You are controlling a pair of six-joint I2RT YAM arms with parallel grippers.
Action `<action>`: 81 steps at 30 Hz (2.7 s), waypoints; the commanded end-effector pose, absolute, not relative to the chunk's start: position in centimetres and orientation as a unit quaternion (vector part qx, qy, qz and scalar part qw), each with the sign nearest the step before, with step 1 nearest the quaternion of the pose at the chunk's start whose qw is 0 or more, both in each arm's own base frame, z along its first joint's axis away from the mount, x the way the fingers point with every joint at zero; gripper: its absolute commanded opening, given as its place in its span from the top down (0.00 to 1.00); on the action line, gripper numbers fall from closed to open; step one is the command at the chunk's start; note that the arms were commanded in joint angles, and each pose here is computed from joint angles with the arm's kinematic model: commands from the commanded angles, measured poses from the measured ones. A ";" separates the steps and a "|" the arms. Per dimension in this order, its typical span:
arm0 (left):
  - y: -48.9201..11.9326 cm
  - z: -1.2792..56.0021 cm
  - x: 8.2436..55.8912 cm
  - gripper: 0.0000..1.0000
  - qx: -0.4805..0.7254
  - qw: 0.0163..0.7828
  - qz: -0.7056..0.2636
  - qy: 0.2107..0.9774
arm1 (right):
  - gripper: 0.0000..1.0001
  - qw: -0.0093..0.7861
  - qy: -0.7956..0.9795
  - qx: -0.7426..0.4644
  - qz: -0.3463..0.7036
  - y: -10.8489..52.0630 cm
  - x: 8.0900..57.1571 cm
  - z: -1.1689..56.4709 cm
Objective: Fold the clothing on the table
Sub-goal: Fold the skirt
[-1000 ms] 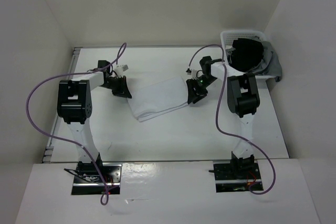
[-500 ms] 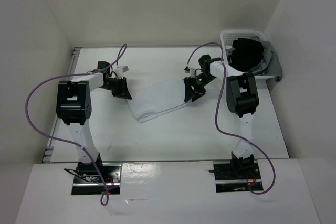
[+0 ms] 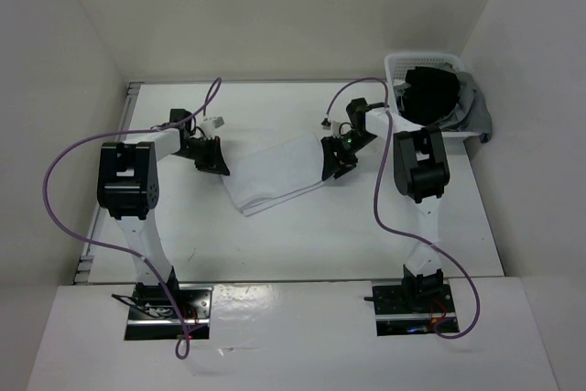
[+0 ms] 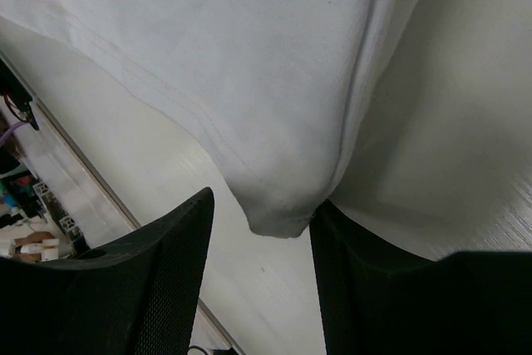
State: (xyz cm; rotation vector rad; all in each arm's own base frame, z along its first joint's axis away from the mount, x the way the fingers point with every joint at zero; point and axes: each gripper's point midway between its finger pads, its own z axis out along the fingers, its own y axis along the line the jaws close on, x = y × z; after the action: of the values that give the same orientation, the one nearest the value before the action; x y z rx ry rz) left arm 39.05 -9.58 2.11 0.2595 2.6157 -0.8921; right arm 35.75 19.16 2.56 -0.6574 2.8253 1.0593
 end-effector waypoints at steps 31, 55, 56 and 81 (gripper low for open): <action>-10.0 2.8 36.9 0.95 0.126 0.168 -0.339 0.917 | 0.50 0.029 0.914 -0.178 0.364 17.2 37.9 1.7; -10.3 2.9 36.5 0.95 0.132 0.163 -0.348 0.914 | 0.41 0.012 0.899 -0.182 0.398 17.9 36.9 1.3; -10.3 2.9 36.5 0.95 0.132 0.163 -0.348 0.914 | 0.41 0.008 0.897 -0.180 0.402 18.0 36.7 1.4; -10.5 2.7 36.2 0.95 0.133 0.157 -0.357 0.911 | 0.77 -0.009 0.896 -0.172 0.410 18.2 36.8 0.3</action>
State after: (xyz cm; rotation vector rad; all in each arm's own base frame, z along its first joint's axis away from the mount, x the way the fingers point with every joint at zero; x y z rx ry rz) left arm 36.79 -10.25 2.08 0.3334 2.6356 -0.9870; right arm 36.16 18.63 1.45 -0.5029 2.8110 1.3741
